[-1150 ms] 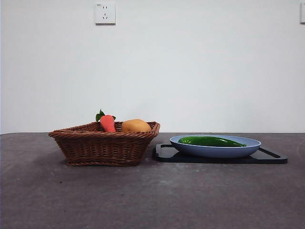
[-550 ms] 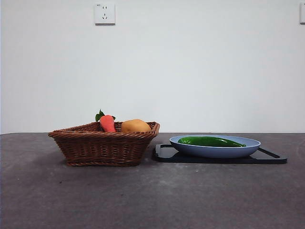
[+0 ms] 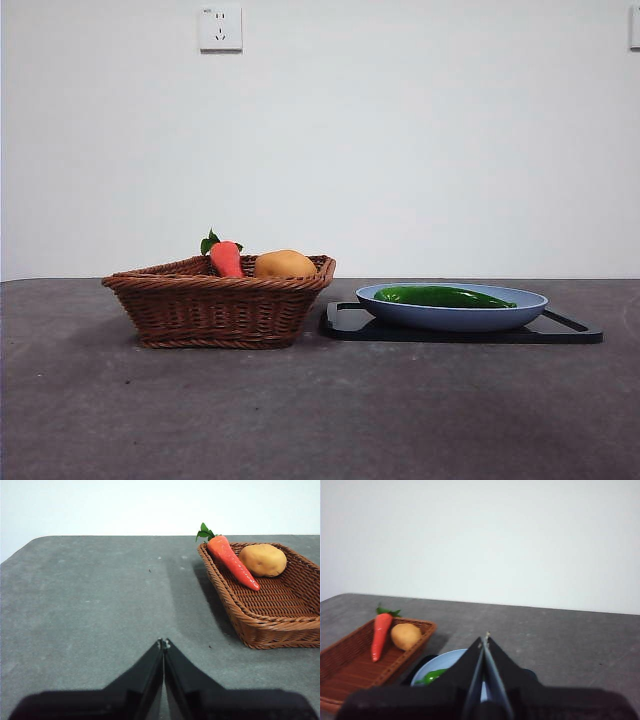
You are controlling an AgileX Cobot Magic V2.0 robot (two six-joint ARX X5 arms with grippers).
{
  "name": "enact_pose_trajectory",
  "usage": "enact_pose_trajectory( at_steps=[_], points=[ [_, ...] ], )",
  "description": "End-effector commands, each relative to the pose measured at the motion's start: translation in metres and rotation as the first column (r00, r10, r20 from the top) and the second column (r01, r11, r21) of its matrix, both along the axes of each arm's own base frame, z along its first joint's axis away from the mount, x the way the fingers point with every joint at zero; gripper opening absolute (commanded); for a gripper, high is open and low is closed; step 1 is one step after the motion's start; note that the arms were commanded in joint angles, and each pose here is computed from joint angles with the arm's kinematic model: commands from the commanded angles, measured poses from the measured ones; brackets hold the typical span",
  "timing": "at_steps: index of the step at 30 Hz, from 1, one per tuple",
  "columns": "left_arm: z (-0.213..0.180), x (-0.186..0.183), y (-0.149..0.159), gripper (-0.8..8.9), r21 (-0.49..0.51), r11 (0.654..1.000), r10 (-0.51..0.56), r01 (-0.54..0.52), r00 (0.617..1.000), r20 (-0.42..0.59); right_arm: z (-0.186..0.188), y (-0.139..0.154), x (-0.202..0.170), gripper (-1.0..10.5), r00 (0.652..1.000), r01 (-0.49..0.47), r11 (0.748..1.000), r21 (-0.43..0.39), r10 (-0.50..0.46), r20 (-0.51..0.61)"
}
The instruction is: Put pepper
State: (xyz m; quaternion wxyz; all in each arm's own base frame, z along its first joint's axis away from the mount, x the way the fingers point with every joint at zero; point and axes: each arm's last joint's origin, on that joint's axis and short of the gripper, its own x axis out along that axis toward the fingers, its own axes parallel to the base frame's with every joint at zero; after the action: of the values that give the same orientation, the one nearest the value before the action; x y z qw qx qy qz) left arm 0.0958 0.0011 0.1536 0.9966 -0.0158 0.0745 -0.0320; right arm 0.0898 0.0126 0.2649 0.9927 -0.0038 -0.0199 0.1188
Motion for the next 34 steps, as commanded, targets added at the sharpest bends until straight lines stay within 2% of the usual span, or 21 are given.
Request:
enact_pose_trajectory(
  at_steps=[1, 7, 12, 17, 24, 34],
  points=[
    [-0.002, 0.0, 0.0, 0.08, -0.006, 1.0, 0.005, -0.005, 1.0, 0.004, -0.023, -0.001, 0.001, 0.0, 1.0, 0.031, 0.999, 0.025, -0.031, 0.004],
    [-0.002, 0.0, 0.0, 0.08, -0.006, 1.0, 0.005, -0.005, 1.0, 0.004, -0.064, -0.003, 0.002, 0.0, 0.994, 0.103, 0.994, 0.047, -0.101, -0.043],
    [-0.002, 0.0, 0.0, 0.08, -0.006, 1.0, 0.005, -0.005, 1.0, 0.004, -0.089, -0.003, 0.005, 0.0, 0.991, 0.105, 0.993, 0.055, -0.1, -0.087],
    [-0.002, 0.0, 0.0, 0.08, -0.006, 1.0, 0.006, -0.005, 1.0, 0.004, -0.105, -0.002, 0.007, 0.0, 0.987, 0.11, 0.988, 0.105, -0.096, -0.132],
    [-0.002, 0.0, 0.0, 0.08, -0.006, 1.0, 0.005, -0.005, 1.0, 0.004, -0.116, -0.002, 0.005, 0.0, 0.967, 0.122, 0.987, 0.106, -0.094, -0.239],
    [-0.002, 0.0, 0.0, 0.08, -0.006, 1.0, 0.005, -0.005, 1.0, 0.004, -0.114, -0.002, 0.006, 0.0, 0.971, 0.12, 0.987, 0.11, -0.094, -0.218]
  ],
)
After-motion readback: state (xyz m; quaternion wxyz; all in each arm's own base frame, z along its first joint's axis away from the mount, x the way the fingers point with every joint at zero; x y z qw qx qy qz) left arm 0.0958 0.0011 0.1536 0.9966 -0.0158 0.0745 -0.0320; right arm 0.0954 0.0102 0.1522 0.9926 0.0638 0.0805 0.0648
